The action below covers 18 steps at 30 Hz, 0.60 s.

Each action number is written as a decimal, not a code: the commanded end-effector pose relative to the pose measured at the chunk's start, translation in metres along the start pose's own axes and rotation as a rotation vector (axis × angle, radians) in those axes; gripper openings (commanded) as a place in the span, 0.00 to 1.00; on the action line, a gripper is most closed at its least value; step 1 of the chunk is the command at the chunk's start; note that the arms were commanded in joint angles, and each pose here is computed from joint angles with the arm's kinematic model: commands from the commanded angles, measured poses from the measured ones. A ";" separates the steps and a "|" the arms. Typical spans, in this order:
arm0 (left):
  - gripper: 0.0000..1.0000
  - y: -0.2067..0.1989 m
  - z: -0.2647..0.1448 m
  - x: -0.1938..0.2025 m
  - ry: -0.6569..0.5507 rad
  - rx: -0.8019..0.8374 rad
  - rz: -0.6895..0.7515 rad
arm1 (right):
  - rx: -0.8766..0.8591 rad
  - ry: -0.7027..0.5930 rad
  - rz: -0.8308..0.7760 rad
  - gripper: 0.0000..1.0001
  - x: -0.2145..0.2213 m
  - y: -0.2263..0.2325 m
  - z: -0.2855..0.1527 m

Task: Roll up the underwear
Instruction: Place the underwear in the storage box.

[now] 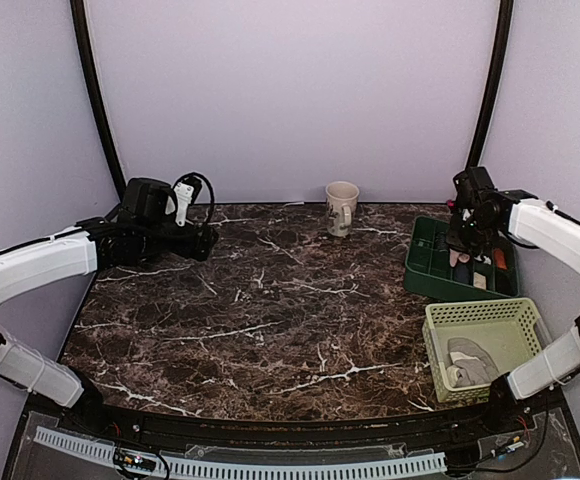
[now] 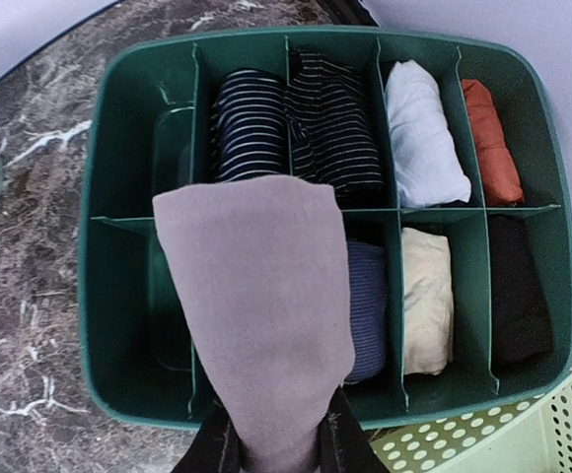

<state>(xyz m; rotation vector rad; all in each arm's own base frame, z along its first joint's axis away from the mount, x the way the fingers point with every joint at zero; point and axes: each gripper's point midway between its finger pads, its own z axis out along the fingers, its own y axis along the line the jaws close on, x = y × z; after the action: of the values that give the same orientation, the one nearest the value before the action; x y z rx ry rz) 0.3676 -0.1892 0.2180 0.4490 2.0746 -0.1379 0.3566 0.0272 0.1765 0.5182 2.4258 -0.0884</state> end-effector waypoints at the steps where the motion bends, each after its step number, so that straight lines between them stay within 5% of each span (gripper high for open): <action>1: 0.99 0.008 -0.004 -0.007 0.011 -0.047 0.022 | 0.160 0.016 -0.037 0.00 0.000 -0.019 0.017; 8: 0.99 0.010 -0.006 -0.003 0.027 -0.052 0.049 | 0.261 0.068 -0.128 0.00 0.011 -0.021 0.056; 18: 0.99 0.010 -0.009 -0.005 0.010 -0.022 0.023 | 0.089 0.199 -0.032 0.00 0.047 0.033 0.094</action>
<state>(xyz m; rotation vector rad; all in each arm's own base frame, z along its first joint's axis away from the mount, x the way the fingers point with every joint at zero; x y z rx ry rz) 0.3678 -0.1812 0.2118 0.4792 2.1058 -0.0657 0.3750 0.0208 0.0927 0.4871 2.6177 -0.3938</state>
